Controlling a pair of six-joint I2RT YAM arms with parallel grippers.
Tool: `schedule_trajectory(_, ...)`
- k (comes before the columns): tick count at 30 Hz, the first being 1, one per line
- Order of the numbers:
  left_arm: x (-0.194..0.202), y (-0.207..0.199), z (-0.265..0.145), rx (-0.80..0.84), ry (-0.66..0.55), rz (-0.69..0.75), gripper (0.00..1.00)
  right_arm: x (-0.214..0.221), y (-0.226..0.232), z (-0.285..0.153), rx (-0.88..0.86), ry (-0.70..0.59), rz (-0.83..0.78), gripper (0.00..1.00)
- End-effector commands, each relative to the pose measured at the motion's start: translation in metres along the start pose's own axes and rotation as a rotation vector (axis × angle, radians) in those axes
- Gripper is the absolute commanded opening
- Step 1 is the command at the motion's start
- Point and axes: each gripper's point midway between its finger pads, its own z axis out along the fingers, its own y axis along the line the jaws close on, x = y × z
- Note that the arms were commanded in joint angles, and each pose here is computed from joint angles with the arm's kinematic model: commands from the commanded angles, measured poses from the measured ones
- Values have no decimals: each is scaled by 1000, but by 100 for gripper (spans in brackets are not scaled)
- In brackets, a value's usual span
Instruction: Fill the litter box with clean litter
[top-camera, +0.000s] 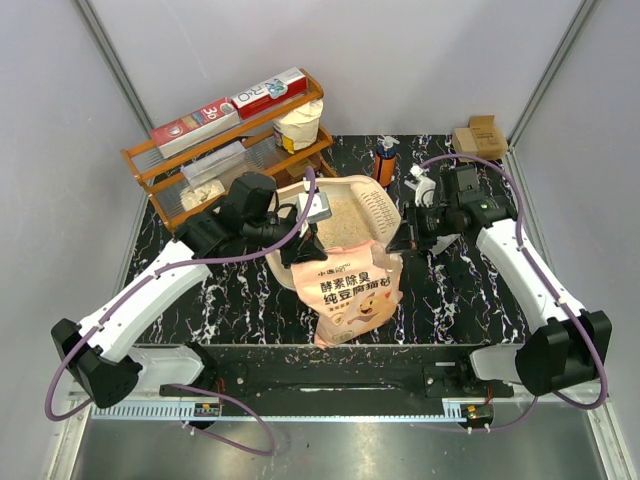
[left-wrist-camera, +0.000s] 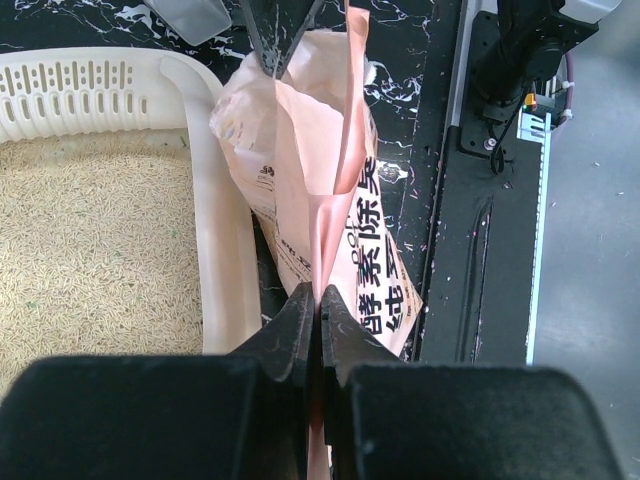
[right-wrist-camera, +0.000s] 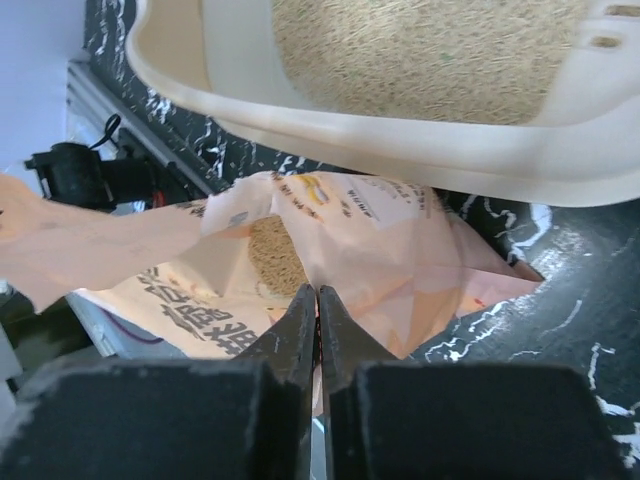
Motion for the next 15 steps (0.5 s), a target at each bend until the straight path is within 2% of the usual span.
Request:
schedule_trajectory(1,-62,0,-12,-9,-179,129,0,5,48,-8,-196,22,-24,5)
schedule_trajectory(2,-62,1,-11,-9,-179,131,0,8,53,-8,-236,34,-19,19)
schedule_trajectory(4,-63,1,-12,-13,-180,141,0,16,60,-8,-321,64,-49,40)
schedule_trajectory(5,-62,2,-12,-13,-176,141,0,18,61,-8,-336,68,-73,54)
schedule_trajectory(9,-59,2,-12,-14,-160,141,0,15,61,-14,-385,33,-261,64)
schedule_trajectory(15,-53,2,-13,-24,-137,148,0,12,54,-19,-365,27,-418,67)
